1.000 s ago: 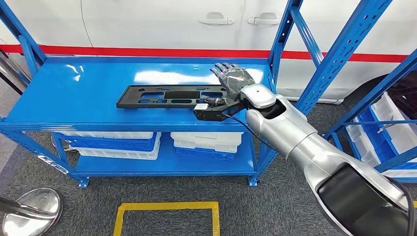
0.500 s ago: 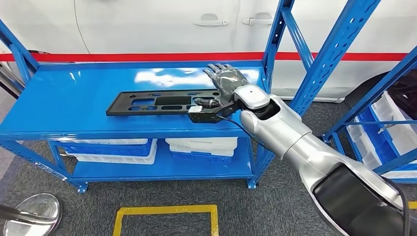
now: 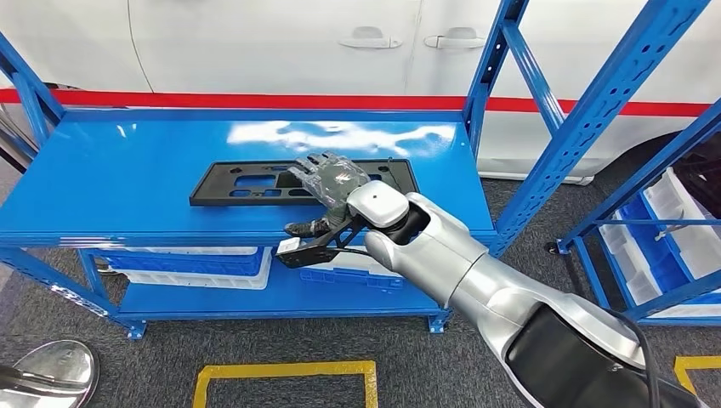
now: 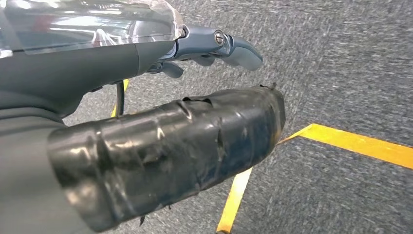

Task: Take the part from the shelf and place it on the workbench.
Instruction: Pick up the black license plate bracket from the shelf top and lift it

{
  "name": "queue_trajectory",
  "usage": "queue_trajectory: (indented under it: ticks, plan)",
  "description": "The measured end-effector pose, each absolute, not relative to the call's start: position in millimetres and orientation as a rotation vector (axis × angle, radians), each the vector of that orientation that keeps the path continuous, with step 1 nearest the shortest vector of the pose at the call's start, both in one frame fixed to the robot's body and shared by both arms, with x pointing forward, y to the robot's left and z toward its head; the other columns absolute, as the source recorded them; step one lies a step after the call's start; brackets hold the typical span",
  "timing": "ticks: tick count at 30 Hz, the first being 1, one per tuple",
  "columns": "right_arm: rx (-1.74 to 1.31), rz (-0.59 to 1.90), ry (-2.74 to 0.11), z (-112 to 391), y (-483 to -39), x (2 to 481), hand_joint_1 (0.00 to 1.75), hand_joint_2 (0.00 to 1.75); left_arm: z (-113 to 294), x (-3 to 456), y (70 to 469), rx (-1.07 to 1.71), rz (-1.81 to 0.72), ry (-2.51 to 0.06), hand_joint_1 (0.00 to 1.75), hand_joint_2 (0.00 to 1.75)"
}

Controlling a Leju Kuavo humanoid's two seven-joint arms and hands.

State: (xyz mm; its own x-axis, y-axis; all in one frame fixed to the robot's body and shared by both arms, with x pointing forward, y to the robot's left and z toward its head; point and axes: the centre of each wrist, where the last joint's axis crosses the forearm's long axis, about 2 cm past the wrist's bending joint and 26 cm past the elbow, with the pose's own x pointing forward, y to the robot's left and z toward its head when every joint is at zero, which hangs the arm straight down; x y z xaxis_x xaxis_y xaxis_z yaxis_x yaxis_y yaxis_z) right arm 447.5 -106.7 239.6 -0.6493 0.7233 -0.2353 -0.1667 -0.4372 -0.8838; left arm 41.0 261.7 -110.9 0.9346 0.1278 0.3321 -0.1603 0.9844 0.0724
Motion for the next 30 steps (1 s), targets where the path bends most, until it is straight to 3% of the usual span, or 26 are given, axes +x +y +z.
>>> queue_trajectory:
  ticks: [30]
  plan:
    - [-0.762, 2.156, -1.221, 234.6, -86.0, 436.4, 0.0, 0.0, -110.0, 41.0, 248.7, 0.075, 0.137, -0.317, 0.0, 0.0]
